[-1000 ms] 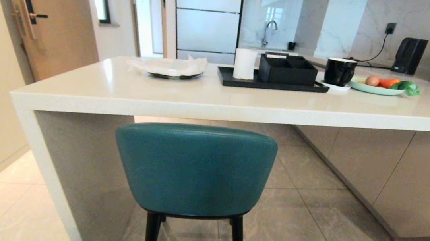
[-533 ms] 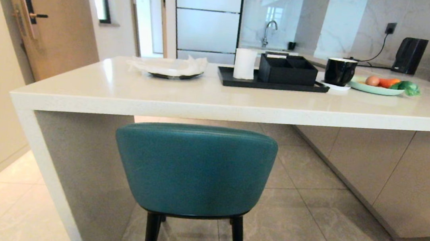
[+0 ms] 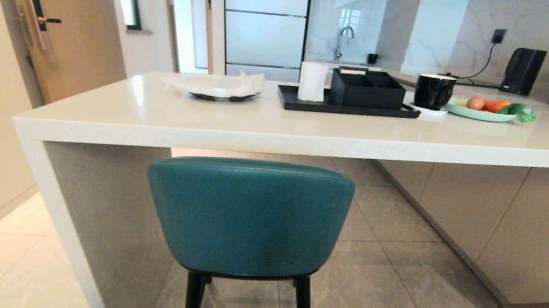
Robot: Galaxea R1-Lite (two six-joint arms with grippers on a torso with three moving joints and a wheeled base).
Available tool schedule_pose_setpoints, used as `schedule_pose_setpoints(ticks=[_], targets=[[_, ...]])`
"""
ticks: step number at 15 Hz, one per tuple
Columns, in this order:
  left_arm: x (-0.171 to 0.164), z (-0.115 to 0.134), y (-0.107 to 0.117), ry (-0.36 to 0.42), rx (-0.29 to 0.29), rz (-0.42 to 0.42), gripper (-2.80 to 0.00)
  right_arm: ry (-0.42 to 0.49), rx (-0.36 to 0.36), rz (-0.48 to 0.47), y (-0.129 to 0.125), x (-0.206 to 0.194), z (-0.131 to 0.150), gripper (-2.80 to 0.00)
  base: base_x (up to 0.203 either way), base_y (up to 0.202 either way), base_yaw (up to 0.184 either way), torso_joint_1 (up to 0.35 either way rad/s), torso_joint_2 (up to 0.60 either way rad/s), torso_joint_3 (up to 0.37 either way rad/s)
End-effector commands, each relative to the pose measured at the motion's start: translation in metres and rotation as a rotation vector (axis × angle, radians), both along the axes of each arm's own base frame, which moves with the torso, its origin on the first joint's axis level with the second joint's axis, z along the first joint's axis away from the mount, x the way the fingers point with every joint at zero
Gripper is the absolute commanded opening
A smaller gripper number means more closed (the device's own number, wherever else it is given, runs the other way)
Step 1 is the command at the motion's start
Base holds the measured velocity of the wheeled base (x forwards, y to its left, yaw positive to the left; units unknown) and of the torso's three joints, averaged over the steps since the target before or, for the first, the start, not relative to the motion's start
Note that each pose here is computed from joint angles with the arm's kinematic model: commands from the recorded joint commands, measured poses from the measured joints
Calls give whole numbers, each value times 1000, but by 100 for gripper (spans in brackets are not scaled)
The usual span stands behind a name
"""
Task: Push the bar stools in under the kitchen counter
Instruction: Push the gray chair back under the dining table
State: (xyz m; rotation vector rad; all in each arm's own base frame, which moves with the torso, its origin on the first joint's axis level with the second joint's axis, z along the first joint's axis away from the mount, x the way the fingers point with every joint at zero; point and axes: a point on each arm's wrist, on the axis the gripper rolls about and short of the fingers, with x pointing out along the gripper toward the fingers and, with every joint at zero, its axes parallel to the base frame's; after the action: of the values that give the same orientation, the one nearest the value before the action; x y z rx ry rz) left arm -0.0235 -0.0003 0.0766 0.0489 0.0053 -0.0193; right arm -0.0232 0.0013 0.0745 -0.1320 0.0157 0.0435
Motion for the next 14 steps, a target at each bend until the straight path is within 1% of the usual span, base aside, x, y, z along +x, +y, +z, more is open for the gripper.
schedule_pose_setpoints(ticks=[1,4,5,9,14], targets=[[0,0,0,2,0,1,-280,3,1,2,0,0,0,-280,0,0,0,0,0,0],[0,0,0,2,-3,1,-280,3,1,1,0,0,0,-280,0,0,0,0,0,0],[0,0,0,2,-3,1,-280,2,2,1,0,0,0,-280,-98,0,2,15,5,2],[0,0,0,2,-30,9,-280,1,1,1,0,0,0,-280,-193,0,-1,3,0,3],[0,0,0,1,-37,12,-280,1,2,1,0,0,0,-280,-198,0,0,4,1,2]])
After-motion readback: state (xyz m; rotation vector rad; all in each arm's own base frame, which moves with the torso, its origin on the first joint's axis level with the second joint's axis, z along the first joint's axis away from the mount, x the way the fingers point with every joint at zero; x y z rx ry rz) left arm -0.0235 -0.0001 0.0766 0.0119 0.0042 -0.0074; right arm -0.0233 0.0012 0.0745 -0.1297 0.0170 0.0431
